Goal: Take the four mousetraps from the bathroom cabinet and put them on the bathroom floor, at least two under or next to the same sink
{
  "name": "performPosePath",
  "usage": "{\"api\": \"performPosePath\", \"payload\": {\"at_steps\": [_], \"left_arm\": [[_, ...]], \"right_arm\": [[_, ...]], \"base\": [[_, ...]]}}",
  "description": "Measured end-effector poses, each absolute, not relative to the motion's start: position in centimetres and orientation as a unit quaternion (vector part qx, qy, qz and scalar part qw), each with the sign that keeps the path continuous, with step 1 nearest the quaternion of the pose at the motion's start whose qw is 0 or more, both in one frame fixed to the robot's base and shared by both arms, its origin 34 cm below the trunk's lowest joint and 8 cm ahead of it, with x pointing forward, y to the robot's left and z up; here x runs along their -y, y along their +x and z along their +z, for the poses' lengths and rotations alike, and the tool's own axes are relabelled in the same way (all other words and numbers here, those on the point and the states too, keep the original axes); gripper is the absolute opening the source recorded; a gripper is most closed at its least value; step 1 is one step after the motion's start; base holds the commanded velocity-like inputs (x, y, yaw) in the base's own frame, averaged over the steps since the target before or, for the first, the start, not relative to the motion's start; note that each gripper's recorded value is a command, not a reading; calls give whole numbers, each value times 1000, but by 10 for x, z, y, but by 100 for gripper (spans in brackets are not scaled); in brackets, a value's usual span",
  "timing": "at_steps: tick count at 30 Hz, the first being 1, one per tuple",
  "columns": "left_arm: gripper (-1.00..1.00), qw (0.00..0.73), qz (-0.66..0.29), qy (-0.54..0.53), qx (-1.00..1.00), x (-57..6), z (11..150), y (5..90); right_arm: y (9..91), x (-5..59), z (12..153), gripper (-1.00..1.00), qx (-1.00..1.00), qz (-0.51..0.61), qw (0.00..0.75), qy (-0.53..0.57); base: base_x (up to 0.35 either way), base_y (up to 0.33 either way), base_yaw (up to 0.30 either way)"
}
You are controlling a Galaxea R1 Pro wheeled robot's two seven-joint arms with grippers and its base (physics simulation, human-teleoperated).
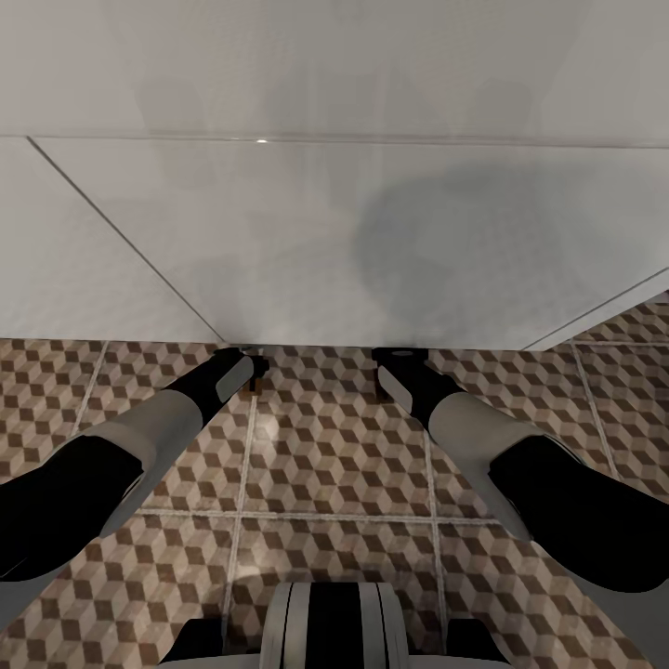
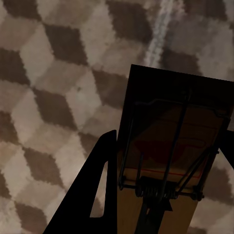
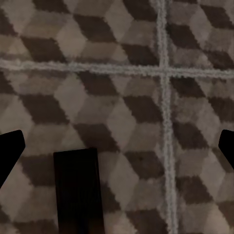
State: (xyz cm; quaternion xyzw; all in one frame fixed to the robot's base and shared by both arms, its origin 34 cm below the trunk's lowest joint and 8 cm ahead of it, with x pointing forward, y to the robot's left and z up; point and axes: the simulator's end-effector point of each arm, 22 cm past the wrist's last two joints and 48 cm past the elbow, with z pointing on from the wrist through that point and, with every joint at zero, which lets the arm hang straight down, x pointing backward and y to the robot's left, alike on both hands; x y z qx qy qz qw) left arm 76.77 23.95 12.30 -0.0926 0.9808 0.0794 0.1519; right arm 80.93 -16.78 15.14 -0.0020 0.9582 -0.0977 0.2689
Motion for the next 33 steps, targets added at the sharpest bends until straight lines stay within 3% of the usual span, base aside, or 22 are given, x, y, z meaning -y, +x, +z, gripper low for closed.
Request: {"api": "performPosePath", "payload": {"at_steps": [33], "left_arm": [[-100,152,80,-91,-981,-239,123,768]], "right_arm": [[811,160,149,100,-959,-73,272,-7]], "base": [[0,0,0]]}}
